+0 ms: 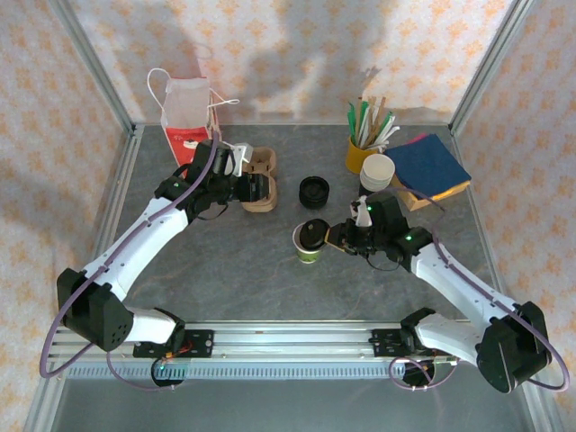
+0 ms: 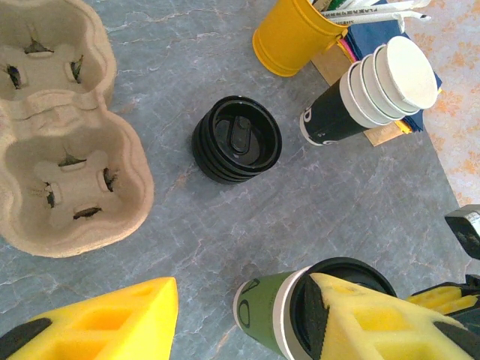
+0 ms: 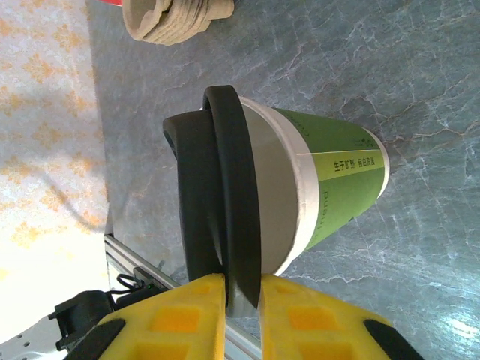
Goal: Pack the takeout coffee
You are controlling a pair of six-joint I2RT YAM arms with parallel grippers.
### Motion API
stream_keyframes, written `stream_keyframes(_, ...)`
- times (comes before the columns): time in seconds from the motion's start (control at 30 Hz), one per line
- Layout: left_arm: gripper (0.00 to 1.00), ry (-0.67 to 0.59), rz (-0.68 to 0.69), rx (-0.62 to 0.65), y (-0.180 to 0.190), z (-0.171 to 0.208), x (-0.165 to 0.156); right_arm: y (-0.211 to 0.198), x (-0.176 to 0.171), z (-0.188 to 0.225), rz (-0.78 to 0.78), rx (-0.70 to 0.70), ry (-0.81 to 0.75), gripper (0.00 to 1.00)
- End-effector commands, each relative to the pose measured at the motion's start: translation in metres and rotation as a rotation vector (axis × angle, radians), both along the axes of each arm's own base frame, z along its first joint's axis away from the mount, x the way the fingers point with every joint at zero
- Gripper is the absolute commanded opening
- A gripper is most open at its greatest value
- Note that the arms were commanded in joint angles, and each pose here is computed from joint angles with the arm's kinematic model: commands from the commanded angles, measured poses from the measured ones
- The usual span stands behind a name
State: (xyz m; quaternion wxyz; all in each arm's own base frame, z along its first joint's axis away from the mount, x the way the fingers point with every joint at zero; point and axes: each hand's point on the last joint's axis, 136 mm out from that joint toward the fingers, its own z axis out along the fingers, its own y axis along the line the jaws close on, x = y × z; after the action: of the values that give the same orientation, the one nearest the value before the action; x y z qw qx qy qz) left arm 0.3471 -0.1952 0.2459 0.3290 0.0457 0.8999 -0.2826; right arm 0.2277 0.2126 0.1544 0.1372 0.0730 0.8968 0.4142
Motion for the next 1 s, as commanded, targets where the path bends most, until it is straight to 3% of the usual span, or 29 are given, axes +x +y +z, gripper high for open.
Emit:
stream_keyframes(0.0, 0.51, -0.001, 0.038, 0.013, 0.009, -0.002, 0.003, -0.002, 0.005, -0.004, -0.007, -0.016, -0.021, 0.19)
stream_keyframes(0.6, 0.51, 0.021, 0.035, 0.034, 0.009, -0.012, 0.005, 0.001, 0.003, -0.013, 0.011, -0.002, -0.01, 0.28)
stream_keyframes(0.97, 0.51, 0.016, 0.042, 0.038, 0.011, -0.011, 0.004, 0.0, 0.003, -0.014, 0.022, -0.02, -0.018, 0.39)
